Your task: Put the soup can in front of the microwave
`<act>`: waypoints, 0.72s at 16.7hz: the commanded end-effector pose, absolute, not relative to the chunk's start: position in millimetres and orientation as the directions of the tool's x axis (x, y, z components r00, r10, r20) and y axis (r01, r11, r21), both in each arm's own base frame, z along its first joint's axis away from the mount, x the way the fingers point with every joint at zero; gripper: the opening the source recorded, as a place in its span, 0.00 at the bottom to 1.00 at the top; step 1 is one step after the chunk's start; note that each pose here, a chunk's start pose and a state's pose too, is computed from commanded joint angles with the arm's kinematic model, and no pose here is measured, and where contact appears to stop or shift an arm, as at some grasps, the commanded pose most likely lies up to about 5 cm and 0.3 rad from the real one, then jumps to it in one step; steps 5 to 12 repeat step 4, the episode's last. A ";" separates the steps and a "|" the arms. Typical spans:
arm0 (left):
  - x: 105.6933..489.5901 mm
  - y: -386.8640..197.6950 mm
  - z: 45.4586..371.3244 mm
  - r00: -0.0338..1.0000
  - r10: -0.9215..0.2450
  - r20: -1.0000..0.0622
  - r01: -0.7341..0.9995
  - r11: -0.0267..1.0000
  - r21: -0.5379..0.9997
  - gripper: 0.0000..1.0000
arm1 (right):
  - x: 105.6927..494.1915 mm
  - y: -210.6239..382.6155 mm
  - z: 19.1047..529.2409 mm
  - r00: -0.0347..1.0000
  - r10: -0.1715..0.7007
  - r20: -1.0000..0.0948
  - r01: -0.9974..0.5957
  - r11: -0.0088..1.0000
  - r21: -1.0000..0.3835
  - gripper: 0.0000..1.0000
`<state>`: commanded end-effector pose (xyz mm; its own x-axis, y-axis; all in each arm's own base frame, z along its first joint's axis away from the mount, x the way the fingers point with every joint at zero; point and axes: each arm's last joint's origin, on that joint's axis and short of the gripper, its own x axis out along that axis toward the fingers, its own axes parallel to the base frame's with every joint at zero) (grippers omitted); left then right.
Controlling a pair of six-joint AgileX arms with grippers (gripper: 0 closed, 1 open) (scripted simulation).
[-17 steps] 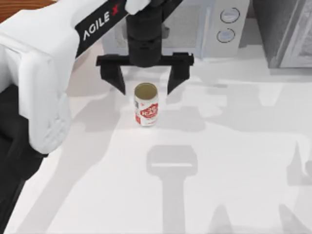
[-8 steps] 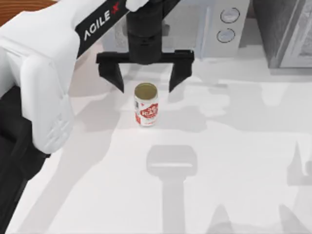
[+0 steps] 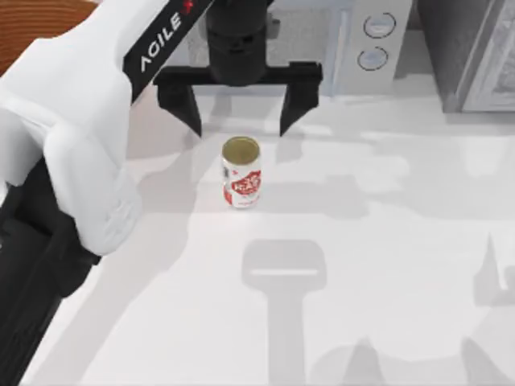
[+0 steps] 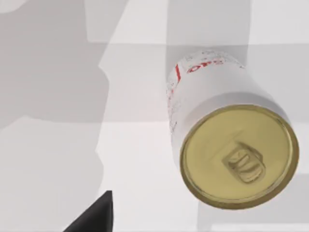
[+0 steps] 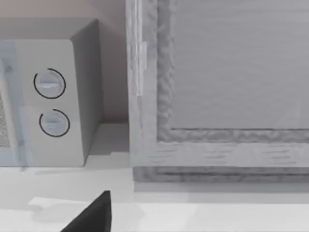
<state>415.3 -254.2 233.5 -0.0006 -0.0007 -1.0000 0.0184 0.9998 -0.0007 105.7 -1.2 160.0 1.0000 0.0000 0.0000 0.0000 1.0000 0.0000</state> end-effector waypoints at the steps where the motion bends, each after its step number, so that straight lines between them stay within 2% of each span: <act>1: 414.5 -253.6 235.8 0.000 -0.001 -1.000 0.018 1.000 -0.001 1.00 | 105.7 -1.2 160.0 1.000 0.000 0.000 0.000 1.000 0.000 1.00; 12: 413.7 -253.1 237.9 0.000 0.000 -1.000 0.018 1.000 0.000 1.00 | 105.7 -1.2 160.0 1.000 0.000 0.000 0.000 1.000 0.000 1.00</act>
